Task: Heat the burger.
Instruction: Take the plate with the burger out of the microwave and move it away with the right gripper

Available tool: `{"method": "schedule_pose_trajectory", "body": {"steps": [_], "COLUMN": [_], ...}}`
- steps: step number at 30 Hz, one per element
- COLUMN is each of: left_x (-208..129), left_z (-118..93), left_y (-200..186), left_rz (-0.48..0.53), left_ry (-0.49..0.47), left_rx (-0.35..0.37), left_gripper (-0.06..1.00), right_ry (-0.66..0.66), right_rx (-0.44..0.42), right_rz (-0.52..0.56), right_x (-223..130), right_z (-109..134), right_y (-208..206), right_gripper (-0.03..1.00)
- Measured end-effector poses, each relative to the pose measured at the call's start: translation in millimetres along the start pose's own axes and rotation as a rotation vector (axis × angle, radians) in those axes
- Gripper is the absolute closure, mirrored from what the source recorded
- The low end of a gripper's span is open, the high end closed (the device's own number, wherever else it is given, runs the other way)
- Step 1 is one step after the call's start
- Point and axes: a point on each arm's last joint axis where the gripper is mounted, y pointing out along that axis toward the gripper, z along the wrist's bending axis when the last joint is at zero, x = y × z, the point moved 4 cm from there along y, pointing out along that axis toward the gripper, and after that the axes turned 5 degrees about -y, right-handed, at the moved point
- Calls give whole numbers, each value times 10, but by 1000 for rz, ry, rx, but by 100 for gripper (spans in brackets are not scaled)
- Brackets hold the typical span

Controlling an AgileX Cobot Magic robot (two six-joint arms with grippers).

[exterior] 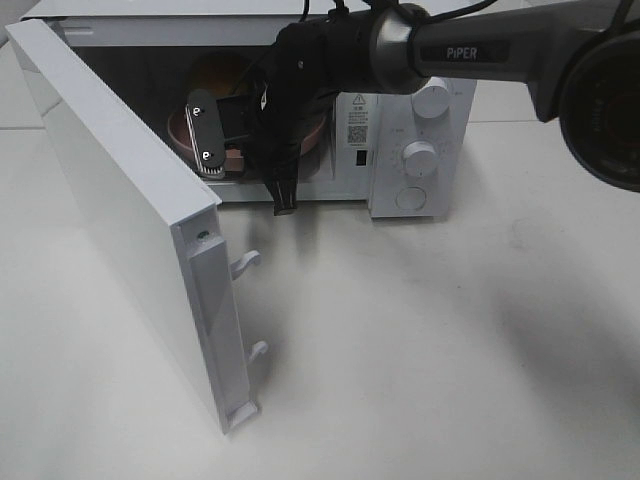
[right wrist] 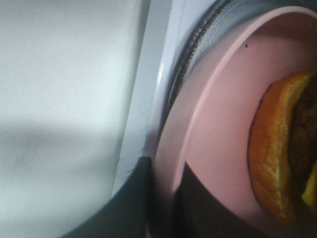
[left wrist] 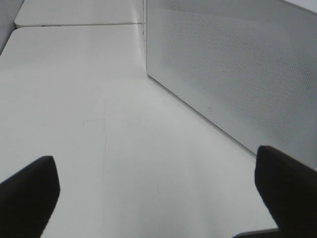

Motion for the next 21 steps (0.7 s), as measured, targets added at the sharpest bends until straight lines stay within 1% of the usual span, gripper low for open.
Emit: {"method": "schedule_pose_trajectory", "body": {"steps": [5, 7, 10, 15, 18, 21], "left_x": [0, 0, 0, 0, 0, 0], "left_z": [0, 0, 0, 0, 0, 0], "left_y": [0, 0, 0, 0, 0, 0], "left_rz": [0, 0, 0, 0, 0, 0], "left_ry": [0, 0, 0, 0, 0, 0], "left_rx": [0, 0, 0, 0, 0, 0], "left_gripper": [-5, -5, -5, -5, -5, -5], "right_ry": [-30, -80, -100, -171, -178, -189], "right_rx": [6, 19, 20, 9, 8, -11], "right_rz": [-9, -25, -28, -60, -63, -78], "right_x": [17, 13, 12, 9, 9, 11], "right_z": [-10, 41, 61, 155, 169, 214], "right_y": [-122, -204, -227, -359, -379, -463], "right_gripper": [87, 87, 87, 87, 87, 87]}}
